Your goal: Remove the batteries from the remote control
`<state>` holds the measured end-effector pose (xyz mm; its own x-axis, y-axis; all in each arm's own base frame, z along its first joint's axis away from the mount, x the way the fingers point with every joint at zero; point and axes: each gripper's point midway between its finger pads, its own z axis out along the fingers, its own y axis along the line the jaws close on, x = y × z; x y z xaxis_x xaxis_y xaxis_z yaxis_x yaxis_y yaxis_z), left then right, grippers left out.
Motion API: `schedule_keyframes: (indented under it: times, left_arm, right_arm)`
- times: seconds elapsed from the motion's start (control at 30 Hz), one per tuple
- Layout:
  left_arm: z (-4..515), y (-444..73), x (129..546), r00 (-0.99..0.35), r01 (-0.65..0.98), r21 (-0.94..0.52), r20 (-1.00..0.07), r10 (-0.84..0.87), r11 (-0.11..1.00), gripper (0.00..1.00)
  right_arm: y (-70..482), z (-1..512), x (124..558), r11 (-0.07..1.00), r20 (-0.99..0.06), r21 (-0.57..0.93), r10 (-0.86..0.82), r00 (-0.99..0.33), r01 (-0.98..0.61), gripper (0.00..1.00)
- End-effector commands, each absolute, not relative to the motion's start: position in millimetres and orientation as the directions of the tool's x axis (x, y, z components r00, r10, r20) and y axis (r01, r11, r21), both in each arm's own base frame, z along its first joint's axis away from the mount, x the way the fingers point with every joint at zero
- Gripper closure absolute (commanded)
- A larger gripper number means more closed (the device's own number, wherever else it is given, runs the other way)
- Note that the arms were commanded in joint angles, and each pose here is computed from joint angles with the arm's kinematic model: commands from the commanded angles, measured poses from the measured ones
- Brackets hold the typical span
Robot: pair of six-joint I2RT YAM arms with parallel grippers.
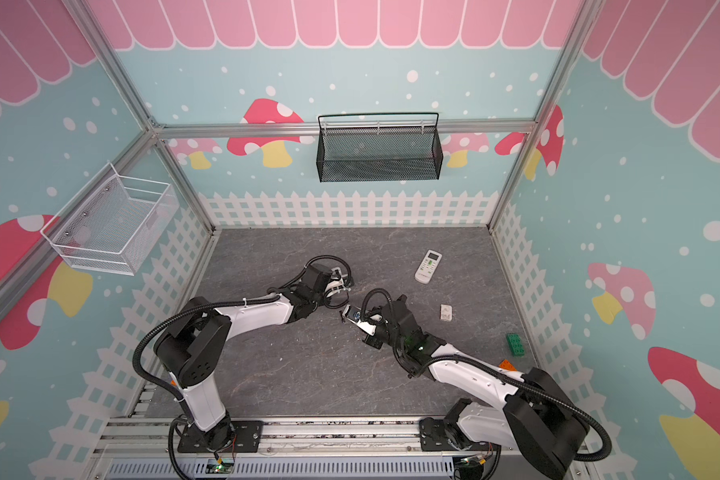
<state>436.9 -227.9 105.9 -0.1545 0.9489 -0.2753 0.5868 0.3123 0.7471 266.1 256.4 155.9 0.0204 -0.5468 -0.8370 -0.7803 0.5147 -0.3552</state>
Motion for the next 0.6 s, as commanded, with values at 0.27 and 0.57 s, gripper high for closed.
schedule_keyframes:
  times: [0.27,0.57]
  left_arm:
    - [161.1,-299.4,362.7,-0.47,0.626,0.265,-0.623,0.626,0.734,1.0]
    - [106.8,-368.3,288.0,-0.705,0.577,-0.076,-0.548,0.449,0.813,1.0]
  right_arm:
    - [173.0,160.1,264.9,0.891,-0.907,0.048,-0.151,-0.393,-0.451,1.0]
    - [146.3,157.2,248.1,0.939,-0.839,0.166,-0.026,-0.544,-0.301,1.0]
